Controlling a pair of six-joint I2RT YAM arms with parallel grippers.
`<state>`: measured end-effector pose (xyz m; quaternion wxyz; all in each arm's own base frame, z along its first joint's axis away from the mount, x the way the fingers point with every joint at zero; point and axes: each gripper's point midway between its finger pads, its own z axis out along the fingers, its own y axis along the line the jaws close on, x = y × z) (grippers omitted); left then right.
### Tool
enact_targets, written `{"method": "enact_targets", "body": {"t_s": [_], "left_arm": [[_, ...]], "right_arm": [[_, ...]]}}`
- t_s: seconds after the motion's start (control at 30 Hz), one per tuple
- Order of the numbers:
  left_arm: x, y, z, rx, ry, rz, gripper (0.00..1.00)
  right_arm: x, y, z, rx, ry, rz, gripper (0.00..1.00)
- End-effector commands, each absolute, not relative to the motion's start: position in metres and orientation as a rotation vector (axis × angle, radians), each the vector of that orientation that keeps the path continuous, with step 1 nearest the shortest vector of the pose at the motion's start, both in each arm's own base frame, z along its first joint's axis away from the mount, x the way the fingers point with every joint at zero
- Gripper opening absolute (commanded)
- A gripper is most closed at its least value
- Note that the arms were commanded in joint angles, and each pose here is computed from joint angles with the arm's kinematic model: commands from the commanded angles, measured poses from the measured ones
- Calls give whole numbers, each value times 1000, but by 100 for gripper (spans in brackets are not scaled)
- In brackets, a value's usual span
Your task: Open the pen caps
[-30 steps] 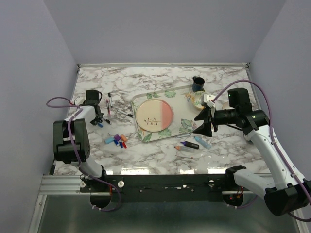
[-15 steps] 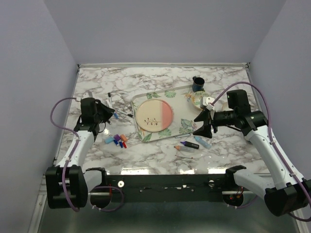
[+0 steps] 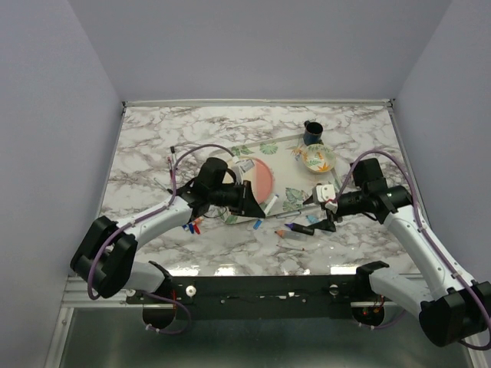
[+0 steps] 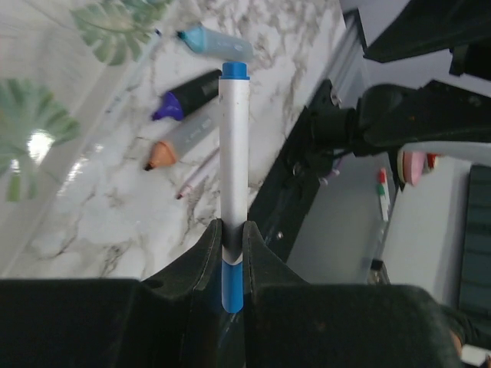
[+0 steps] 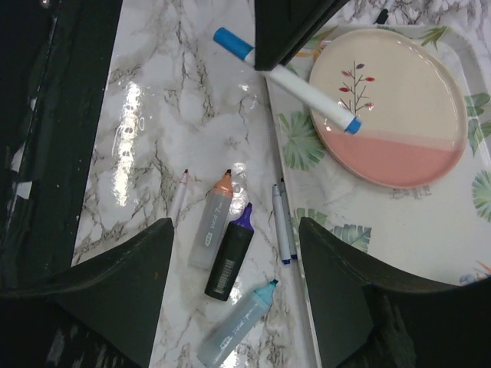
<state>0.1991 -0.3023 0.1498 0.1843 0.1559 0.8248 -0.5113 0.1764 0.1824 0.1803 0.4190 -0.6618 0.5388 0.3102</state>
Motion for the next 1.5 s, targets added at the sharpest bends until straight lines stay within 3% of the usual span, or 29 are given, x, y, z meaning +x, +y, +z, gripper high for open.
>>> {"method": "enact_targets", "body": {"t_s": [0.0, 0.27, 0.47, 0.57, 0.67, 0.7, 0.8, 0.83, 0.87, 0.97, 1.0, 1.17, 1.47], "left_arm": [[152, -326, 150, 731, 2328, -1658, 0], [122, -352, 145, 931, 2333, -1771, 0], [121, -358, 147, 953, 2317, -1778, 0], [119, -360, 148, 959, 2308, -1791, 0], [118, -361, 149, 961, 2296, -1797, 0], [118, -361, 149, 955, 2297, -1800, 0], [123, -362, 152, 931, 2284, -1782, 1], [125, -360, 154, 913, 2276, -1771, 8], [133, -359, 155, 876, 2266, -1740, 26], [147, -348, 162, 813, 2192, -1701, 54], [156, -345, 159, 758, 2191, -1646, 58], [188, -318, 164, 542, 2068, -1466, 66], [208, -284, 170, 222, 1890, -1355, 66]], "right_arm": [[153, 195, 176, -1803, 1125, 796, 76], [148, 216, 139, -2011, 1097, 709, 76], [139, 224, 115, -2108, 1119, 698, 67], [140, 228, 108, -2135, 1133, 675, 56], [136, 232, 100, -2168, 1160, 681, 39], [135, 233, 98, -2175, 1167, 685, 26], [134, 236, 98, -2185, 1201, 704, 1], [133, 236, 98, -2184, 1210, 708, 1], [133, 236, 98, -2175, 1236, 720, 1], [135, 238, 103, -2139, 1298, 733, 1], [135, 239, 103, -2130, 1314, 736, 1], [140, 244, 106, -2079, 1431, 767, 1], [171, 258, 130, -1816, 1618, 790, 1]]}}
